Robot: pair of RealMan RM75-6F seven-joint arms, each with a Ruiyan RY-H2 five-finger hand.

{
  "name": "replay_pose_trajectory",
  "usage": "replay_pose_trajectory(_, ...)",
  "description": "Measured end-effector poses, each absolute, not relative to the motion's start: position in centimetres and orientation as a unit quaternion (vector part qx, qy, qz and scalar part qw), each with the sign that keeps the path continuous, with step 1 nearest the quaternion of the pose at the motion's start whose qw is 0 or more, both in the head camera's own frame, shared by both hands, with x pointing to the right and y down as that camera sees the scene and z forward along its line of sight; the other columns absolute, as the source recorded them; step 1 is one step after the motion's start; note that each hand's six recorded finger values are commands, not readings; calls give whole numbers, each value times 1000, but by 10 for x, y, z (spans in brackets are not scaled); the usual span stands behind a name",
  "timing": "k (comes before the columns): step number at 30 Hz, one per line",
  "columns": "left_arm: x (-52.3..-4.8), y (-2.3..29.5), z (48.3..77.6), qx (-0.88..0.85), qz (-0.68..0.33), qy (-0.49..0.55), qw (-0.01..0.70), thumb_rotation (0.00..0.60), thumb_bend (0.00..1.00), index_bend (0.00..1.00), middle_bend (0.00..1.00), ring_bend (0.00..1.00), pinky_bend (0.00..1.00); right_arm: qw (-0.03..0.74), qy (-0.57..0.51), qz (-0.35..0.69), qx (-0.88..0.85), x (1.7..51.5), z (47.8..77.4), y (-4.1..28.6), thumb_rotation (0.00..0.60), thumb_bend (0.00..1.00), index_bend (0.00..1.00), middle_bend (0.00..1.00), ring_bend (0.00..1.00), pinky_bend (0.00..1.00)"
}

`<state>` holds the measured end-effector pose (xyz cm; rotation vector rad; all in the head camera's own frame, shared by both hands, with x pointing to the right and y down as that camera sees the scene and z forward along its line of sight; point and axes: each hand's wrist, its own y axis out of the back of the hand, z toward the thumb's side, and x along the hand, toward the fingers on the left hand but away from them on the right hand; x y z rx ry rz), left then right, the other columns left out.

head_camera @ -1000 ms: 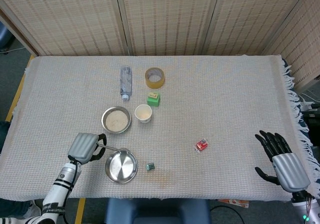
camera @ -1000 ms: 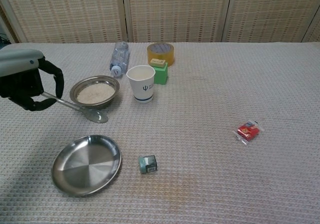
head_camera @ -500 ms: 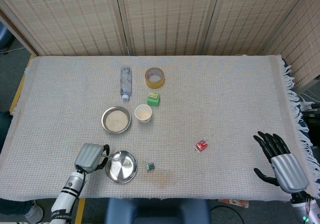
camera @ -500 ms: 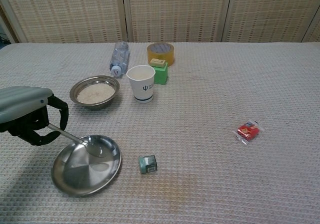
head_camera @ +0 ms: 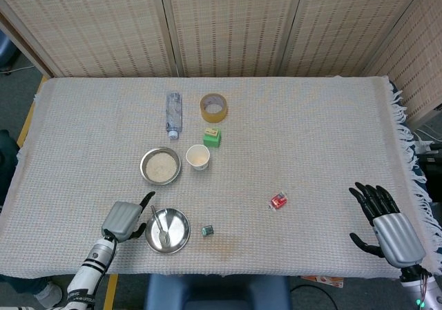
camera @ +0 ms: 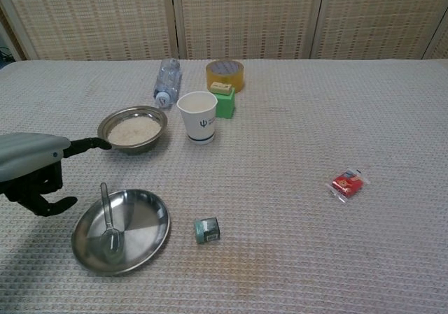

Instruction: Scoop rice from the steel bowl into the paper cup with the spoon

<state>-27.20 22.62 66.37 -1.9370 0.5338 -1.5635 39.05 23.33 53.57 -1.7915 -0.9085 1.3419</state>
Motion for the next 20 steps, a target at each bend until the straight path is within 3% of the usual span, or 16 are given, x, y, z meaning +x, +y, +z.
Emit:
replay_pose_trajectory(3, -276, 224, 655, -733, -577, 217, 287, 600, 399, 0, 943, 935, 962, 356, -353, 519, -692, 391, 535, 233, 600, 150, 0, 0, 0, 0)
replay_pose_trajectory(4, -279, 223, 649, -736, -570, 227, 285, 600, 400, 0, 835, 826, 879, 357, -354, 520, -691, 392, 534, 233, 600, 150, 0, 0, 0, 0)
replay_pose_trajectory(5, -281, 223, 645, -738, -565, 235, 285, 600, 400, 0, 646, 638, 725, 357, -354, 520, -690, 392, 534, 233, 600, 150, 0, 0, 0, 0)
replay_pose_trajectory(6, -284, 223, 640, -740, -558, 244, 285, 600, 399, 0, 558, 551, 651, 358, -355, 522, -688, 393, 533, 233, 600, 150, 0, 0, 0, 0)
replay_pose_trajectory(8, -297, 223, 627, -741, -542, 275, 286, 600, 398, 0, 282, 264, 416, 360, -355, 525, -685, 394, 533, 232, 600, 150, 0, 0, 0, 0)
replay_pose_trajectory(11, -326, 225, 606, -731, -516, 344, 284, 600, 398, 0, 90, 52, 233, 361, -354, 532, -679, 396, 535, 232, 600, 150, 0, 0, 0, 0)
replay_pose_trajectory(14, -370, 232, 583, -703, -495, 425, 281, 600, 405, 0, 11, 0, 165, 363, -349, 539, -675, 396, 538, 232, 600, 150, 0, 0, 0, 0)
replay_pose_trajectory(20, -425, 252, 542, -654, -469, 493, 330, 600, 402, 0, 0, 0, 142, 366, -341, 545, -673, 391, 540, 235, 600, 150, 0, 0, 0, 0)
